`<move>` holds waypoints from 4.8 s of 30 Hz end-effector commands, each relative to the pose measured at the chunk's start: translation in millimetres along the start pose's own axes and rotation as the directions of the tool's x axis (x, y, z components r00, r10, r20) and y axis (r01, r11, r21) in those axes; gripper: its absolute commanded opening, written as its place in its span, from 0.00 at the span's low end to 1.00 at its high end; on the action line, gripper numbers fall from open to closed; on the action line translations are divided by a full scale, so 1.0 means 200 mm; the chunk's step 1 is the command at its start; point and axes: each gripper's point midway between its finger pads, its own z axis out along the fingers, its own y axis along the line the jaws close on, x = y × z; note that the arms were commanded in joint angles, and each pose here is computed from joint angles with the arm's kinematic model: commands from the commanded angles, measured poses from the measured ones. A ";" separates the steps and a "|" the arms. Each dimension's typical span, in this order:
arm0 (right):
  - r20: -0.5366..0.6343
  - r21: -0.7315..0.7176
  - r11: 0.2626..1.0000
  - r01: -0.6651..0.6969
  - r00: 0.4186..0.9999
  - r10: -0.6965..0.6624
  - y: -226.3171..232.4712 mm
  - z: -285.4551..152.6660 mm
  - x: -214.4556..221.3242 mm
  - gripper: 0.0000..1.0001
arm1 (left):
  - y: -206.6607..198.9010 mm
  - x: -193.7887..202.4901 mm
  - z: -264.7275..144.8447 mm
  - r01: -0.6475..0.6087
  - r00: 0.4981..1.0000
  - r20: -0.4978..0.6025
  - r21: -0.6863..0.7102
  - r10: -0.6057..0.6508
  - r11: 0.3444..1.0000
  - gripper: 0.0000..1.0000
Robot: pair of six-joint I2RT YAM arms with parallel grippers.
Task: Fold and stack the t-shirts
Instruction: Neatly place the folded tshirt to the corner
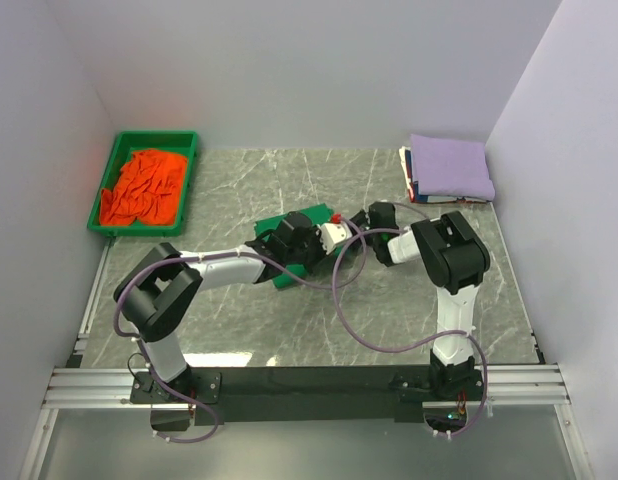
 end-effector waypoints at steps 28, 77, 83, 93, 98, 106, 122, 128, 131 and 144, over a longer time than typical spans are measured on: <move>0.077 0.522 0.413 0.747 0.441 -0.894 0.56 -0.36 -1.34 0.00 | 0.50 -0.08 -0.54 0.327 0.940 -0.022 -0.239 -0.342 0.914 0.75; 0.265 0.588 0.332 0.738 0.212 -0.941 1.23 -0.96 -1.70 0.00 | 0.56 -0.07 -0.42 0.329 0.936 -0.052 -0.222 -0.348 0.918 0.76; 0.276 0.593 0.328 0.735 0.197 -0.941 1.27 -1.00 -1.70 0.00 | 0.56 -0.06 -0.41 0.321 0.939 -0.058 -0.217 -0.340 0.922 0.76; 0.270 0.611 0.330 0.720 0.202 -0.941 1.23 -1.04 -1.75 0.00 | 0.56 -0.06 -0.38 0.315 0.940 -0.068 -0.203 -0.334 0.927 0.77; 0.258 0.637 0.310 0.706 0.183 -0.949 1.18 -1.05 -1.81 0.00 | 0.56 -0.06 -0.38 0.312 0.941 -0.071 -0.199 -0.331 0.929 0.77; 0.165 0.678 0.241 0.695 0.176 -0.971 0.93 -1.05 -1.98 0.00 | 0.55 -0.05 -0.36 0.315 0.938 -0.088 -0.176 -0.334 0.933 0.77; 0.018 0.754 0.125 0.645 0.170 -0.985 0.49 -0.95 -2.25 0.00 | 0.55 -0.07 -0.36 0.330 0.930 -0.112 -0.162 -0.350 0.930 0.80; -0.016 0.786 0.116 0.608 0.207 -0.978 0.31 -0.98 -2.34 0.00 | 0.54 -0.09 -0.38 0.349 0.925 -0.107 -0.147 -0.365 0.926 0.80; -0.038 0.784 0.094 0.613 0.199 -0.979 0.26 -0.96 -2.34 0.00 | 0.54 -0.08 -0.38 0.354 0.922 -0.112 -0.140 -0.370 0.925 0.80; -0.085 0.834 0.061 0.549 0.236 -0.968 0.06 -0.97 -2.41 0.03 | 0.60 -0.10 -0.39 0.406 0.901 -0.113 -0.127 -0.419 0.905 0.81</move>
